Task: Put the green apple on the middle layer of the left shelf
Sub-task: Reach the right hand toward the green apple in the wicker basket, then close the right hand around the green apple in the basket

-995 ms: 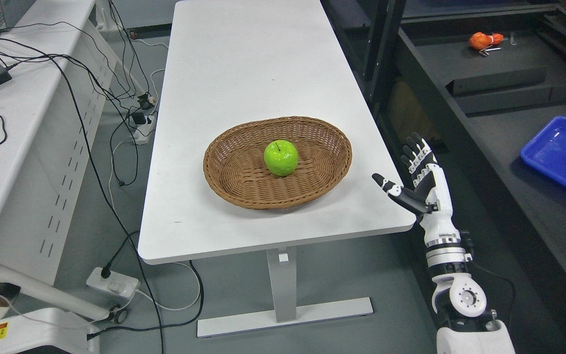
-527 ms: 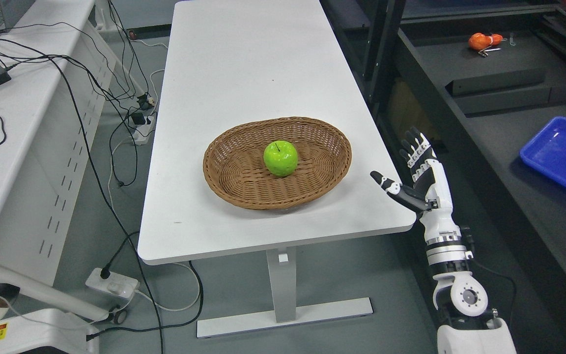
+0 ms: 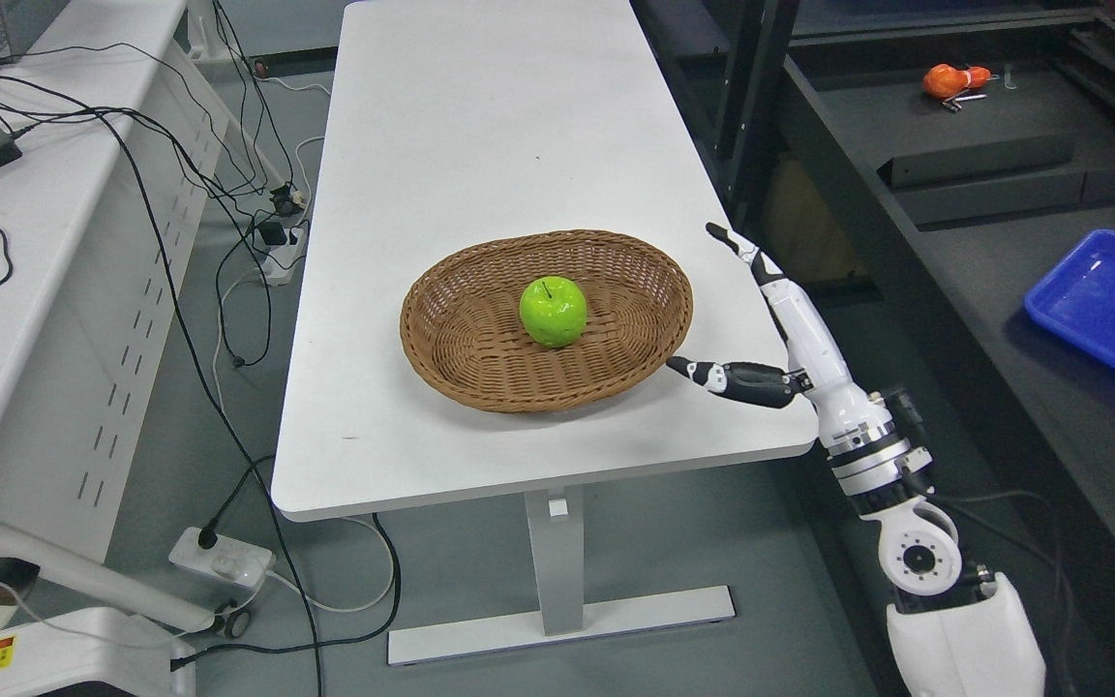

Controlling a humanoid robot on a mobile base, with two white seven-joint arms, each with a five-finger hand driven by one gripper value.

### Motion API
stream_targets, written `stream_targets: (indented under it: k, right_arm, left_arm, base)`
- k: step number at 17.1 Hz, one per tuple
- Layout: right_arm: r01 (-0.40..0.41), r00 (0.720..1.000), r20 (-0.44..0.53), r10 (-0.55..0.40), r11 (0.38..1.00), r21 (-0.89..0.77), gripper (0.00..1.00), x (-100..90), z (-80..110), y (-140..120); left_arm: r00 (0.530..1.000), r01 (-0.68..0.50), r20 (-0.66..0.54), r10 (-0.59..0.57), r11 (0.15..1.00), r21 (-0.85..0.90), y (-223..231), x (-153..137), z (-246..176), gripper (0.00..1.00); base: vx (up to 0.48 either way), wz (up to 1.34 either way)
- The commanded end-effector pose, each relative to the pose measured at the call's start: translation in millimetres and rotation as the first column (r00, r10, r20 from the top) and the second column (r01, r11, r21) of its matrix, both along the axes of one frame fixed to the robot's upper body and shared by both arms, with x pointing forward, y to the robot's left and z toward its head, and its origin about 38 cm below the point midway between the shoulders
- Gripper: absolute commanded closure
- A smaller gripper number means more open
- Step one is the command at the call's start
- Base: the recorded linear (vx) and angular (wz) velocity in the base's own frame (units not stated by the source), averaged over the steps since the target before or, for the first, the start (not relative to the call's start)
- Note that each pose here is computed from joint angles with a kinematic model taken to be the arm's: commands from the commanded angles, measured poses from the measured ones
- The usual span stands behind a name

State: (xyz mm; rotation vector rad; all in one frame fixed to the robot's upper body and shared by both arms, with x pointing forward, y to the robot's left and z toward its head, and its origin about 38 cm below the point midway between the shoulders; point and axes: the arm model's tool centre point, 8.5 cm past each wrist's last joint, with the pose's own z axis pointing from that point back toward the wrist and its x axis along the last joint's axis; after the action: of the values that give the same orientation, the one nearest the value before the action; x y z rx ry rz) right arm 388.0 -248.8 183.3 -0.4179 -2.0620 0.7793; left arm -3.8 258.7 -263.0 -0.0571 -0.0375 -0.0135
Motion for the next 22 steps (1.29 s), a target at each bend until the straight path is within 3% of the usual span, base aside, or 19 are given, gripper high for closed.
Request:
stream_targets:
  k: [1, 3, 6, 10, 13, 18, 22]
  right_arm:
    - [-0.168, 0.986, -0.026, 0.167, 0.952, -0.257, 0.00, 3.5, 14.3, 37]
    - [-0.233, 0.972, -0.117, 0.206, 0.924, -0.304, 0.00, 16.8, 14.6, 74]
    - [-0.270, 0.952, -0.245, 0.182, 0.875, -0.401, 0.00, 51.5, 11.5, 100]
    - [-0.220, 0.941, -0.330, 0.079, 0.883, -0.415, 0.01, 89.3, 13.7, 84]
    - [-0.264, 0.896, -0.442, 0.048, 0.857, -0.442, 0.01, 106.9, -2.1, 74]
    - [-0.308, 0.859, -0.511, 0.011, 0.809, -0.501, 0.01, 108.4, -28.5, 77]
    - [-0.322, 0.853, -0.520, -0.033, 0.751, -0.576, 0.01, 103.5, -39.8, 50]
  left_arm:
    - [1.000, 0.000, -0.002, 0.000, 1.000, 0.018, 11, -1, 1, 0.00]
    - [1.000, 0.000, -0.002, 0.000, 1.000, 0.018, 11, -1, 1, 0.00]
    - [1.000, 0.000, -0.002, 0.000, 1.000, 0.018, 11, -1, 1, 0.00]
    - [1.000, 0.001, -0.001, -0.001, 1.000, 0.018, 11, 0, 1, 0.00]
    - [1.000, 0.000, -0.002, 0.000, 1.000, 0.018, 11, -1, 1, 0.00]
    - [1.000, 0.001, -0.001, -0.001, 1.000, 0.018, 11, 0, 1, 0.00]
    - [1.000, 0.001, 0.001, -0.001, 1.000, 0.018, 11, 0, 1, 0.00]
  base:
    - [0.000, 0.00]
    - [0.000, 0.00]
    - [0.000, 0.00]
    - [0.007, 0.00]
    - [0.049, 0.02]
    - [0.118, 0.08]
    - [0.138, 0.01]
